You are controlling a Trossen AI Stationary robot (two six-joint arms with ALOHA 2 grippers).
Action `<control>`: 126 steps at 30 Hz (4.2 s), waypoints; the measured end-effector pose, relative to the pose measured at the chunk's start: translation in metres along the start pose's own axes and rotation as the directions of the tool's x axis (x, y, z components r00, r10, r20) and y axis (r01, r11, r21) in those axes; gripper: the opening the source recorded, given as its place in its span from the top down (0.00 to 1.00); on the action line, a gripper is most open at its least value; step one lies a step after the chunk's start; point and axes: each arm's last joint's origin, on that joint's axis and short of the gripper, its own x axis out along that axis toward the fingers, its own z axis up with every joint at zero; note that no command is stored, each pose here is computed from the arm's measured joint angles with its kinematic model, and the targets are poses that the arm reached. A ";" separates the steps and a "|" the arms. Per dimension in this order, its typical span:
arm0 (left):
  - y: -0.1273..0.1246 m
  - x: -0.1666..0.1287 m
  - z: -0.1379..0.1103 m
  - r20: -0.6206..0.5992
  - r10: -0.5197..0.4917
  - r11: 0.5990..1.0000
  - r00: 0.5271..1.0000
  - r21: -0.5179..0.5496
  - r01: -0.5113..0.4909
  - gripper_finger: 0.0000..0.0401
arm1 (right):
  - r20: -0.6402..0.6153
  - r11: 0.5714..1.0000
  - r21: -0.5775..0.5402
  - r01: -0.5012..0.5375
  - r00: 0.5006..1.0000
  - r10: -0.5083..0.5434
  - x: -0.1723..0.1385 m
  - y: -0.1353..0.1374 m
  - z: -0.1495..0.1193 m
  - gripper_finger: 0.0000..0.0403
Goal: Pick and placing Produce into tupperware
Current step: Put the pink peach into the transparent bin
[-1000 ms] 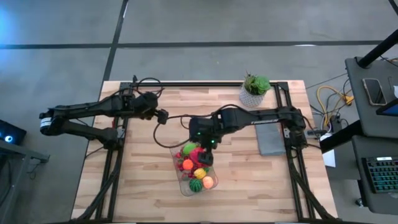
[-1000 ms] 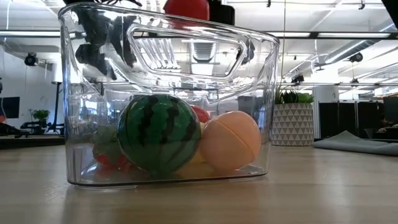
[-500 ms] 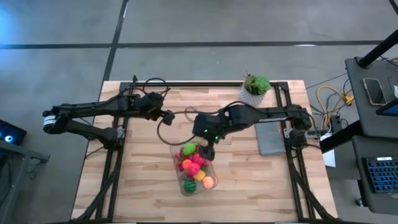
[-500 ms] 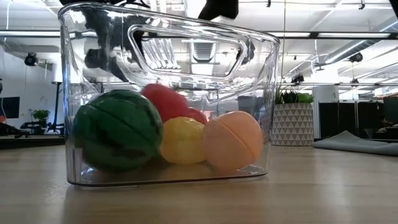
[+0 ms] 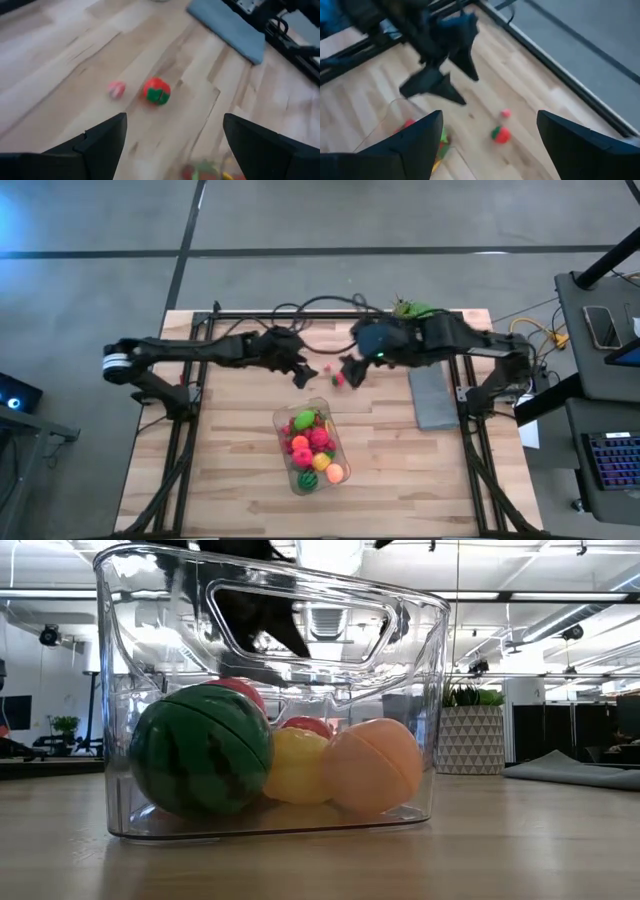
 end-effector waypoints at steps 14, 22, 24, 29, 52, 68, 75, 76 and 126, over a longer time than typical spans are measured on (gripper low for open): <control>0.031 0.098 0.017 -0.133 0.106 0.951 0.985 0.303 -0.062 0.21 | 0.041 0.972 0.159 0.173 0.983 -0.181 -0.052 -0.041 -0.012 0.24; 0.049 0.121 0.018 -0.190 0.109 0.930 0.976 0.365 -0.032 0.21 | -0.004 0.965 0.158 0.209 0.978 -0.211 -0.044 -0.041 -0.018 0.24; 0.053 0.123 0.018 -0.196 0.113 0.925 0.974 0.379 -0.031 0.21 | -0.015 0.962 0.161 0.219 0.976 -0.219 -0.040 -0.040 -0.020 0.24; 0.062 0.126 0.019 -0.204 0.115 0.913 0.972 0.408 -0.023 0.21 | -0.035 0.958 0.157 0.239 0.971 -0.237 -0.033 -0.039 -0.025 0.25; 0.072 0.148 0.012 -0.233 0.097 0.889 0.968 0.458 0.021 0.22 | -0.085 0.930 0.171 0.326 0.945 -0.316 -0.009 -0.044 -0.036 0.26; 0.069 0.149 0.011 -0.230 0.095 0.907 0.969 0.421 0.011 0.39 | -0.083 0.926 0.190 0.325 0.945 -0.315 -0.009 -0.044 -0.036 0.26; 0.067 0.150 0.009 -0.226 0.107 0.911 0.968 0.413 -0.004 0.49 | -0.081 0.926 0.194 0.324 0.946 -0.314 -0.009 -0.044 -0.036 0.26; 0.066 0.150 0.008 -0.225 0.113 0.909 0.968 0.417 -0.009 0.49 | -0.081 0.926 0.195 0.323 0.946 -0.313 -0.009 -0.044 -0.036 0.26; -0.022 0.043 0.038 -0.045 -0.008 0.886 0.999 0.462 0.027 0.88 | -0.106 0.942 0.133 0.310 0.949 -0.297 -0.014 -0.036 -0.044 0.29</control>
